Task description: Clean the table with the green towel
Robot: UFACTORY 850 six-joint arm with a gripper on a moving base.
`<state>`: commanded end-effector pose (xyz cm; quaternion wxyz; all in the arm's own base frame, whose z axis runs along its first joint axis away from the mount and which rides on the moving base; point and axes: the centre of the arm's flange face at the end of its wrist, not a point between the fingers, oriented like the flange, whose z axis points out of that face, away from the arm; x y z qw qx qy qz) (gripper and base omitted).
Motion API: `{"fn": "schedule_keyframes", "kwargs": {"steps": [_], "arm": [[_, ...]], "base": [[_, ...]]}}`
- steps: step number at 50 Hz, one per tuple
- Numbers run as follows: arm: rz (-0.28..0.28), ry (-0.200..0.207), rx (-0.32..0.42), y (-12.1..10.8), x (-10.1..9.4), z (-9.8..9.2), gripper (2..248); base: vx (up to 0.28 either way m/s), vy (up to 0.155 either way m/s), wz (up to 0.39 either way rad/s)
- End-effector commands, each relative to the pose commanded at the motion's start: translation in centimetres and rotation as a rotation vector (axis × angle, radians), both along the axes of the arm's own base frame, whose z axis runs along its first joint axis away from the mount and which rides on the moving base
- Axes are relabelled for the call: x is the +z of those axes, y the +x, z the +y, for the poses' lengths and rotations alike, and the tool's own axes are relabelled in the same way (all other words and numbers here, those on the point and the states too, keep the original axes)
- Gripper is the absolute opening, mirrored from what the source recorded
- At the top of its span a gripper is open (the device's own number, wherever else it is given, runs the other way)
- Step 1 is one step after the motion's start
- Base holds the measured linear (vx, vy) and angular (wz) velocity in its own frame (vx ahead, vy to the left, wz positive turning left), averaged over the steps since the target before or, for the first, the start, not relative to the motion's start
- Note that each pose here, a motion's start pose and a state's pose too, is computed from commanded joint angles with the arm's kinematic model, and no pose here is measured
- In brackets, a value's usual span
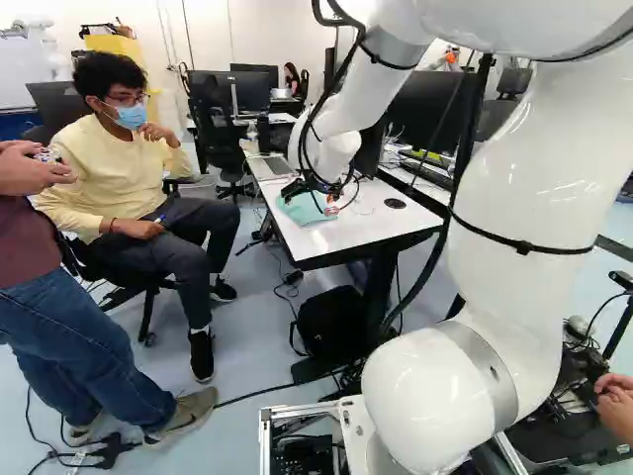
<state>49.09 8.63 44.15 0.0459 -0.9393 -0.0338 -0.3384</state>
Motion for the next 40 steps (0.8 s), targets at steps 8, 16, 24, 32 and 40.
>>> {"fn": "schedule_keyframes", "kwargs": {"steps": [8, 16, 24, 32, 40], "arm": [[-0.004, 0.001, -0.011, 1.6, 0.0, -0.3, 247], [-0.009, 0.002, -0.021, 3.1, -0.1, -0.6, 247], [-0.015, 0.002, -0.031, 4.7, -0.1, -0.9, 247], [-0.022, 0.003, -0.040, 6.2, -0.2, -1.2, 247], [-0.029, 0.004, -0.049, 7.8, -0.3, -1.5, 247]], "base": [[0.000, 0.000, 0.000], [0.000, 0.000, 0.000], [0.000, 0.000, 0.000], [0.000, 0.000, 0.000], [0.000, 0.000, 0.000]]}}
